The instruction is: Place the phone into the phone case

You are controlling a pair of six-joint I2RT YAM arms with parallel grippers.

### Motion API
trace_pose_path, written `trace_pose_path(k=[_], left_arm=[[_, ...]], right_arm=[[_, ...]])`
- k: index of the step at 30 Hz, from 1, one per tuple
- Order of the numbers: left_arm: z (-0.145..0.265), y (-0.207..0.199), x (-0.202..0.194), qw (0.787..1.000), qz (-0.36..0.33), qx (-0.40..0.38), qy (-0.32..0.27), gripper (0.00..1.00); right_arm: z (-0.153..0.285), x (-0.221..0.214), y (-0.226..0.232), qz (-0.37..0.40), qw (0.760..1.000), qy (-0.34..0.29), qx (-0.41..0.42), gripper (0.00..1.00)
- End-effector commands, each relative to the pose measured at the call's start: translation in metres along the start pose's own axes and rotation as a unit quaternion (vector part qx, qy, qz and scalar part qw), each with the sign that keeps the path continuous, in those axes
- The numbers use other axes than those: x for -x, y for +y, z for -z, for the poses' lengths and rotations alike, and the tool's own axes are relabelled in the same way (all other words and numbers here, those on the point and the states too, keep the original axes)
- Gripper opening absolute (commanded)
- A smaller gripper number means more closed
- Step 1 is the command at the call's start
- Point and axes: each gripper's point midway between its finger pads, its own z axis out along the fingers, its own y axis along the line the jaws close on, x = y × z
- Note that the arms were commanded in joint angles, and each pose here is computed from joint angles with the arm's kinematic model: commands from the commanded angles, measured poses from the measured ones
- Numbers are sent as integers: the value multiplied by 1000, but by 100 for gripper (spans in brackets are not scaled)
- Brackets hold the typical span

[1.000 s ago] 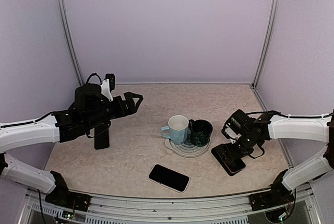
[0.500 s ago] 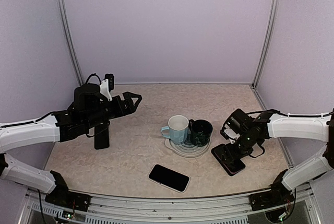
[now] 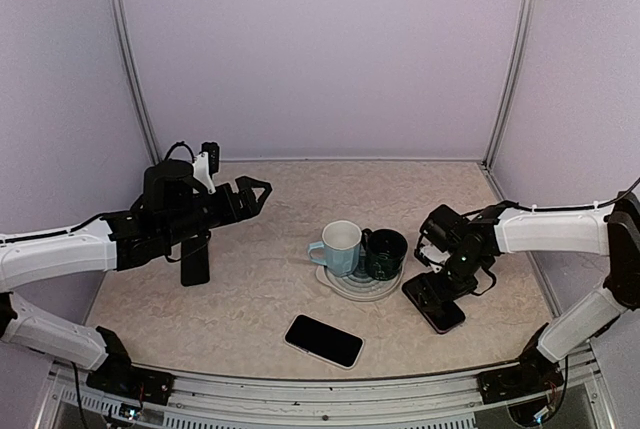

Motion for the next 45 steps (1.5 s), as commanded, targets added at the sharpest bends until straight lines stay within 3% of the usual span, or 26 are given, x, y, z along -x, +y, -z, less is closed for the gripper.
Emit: trace_pose_path(k=[1, 7, 14, 16, 19, 22, 26, 30, 34, 37, 41, 45], left_arm=[[1, -1, 5, 1000, 3, -9, -9, 99], [3, 0, 6, 1000, 4, -8, -11, 99], [6, 3, 6, 1000, 6, -6, -11, 99], [6, 3, 6, 1000, 7, -6, -13, 99], [7, -1, 5, 1000, 5, -14, -11, 99], [10, -32, -9, 997, -55, -51, -3, 95], [26, -87, -59, 979, -148, -140, 15, 91], [25, -126, -108, 956, -199, -209, 57, 79], [-2, -166, -174, 923, -279, -238, 116, 65], [-24, -188, -200, 910, -292, -257, 140, 57], [-65, -197, -256, 890, -312, -262, 203, 47], [-87, -196, -289, 878, -344, -251, 220, 42]], right_arm=[[4, 22, -3, 1, 1000, -21, -14, 39], [-1, 29, -7, -2, 999, -14, -33, 52], [9, 34, -6, -5, 999, -27, -31, 94], [16, 36, -6, -18, 999, -37, -28, 99], [18, 34, 1, -27, 999, -38, -7, 99], [12, 32, 2, -34, 999, -40, 0, 99], [6, 40, -11, -82, 995, -59, 4, 99], [10, 55, -13, -124, 986, -91, 60, 95], [9, 56, -31, -158, 979, -104, 71, 89], [4, 54, -31, -162, 976, -109, 95, 85], [-7, 43, -31, -169, 974, -98, 116, 84], [-16, 30, -29, -175, 974, -73, 127, 81]])
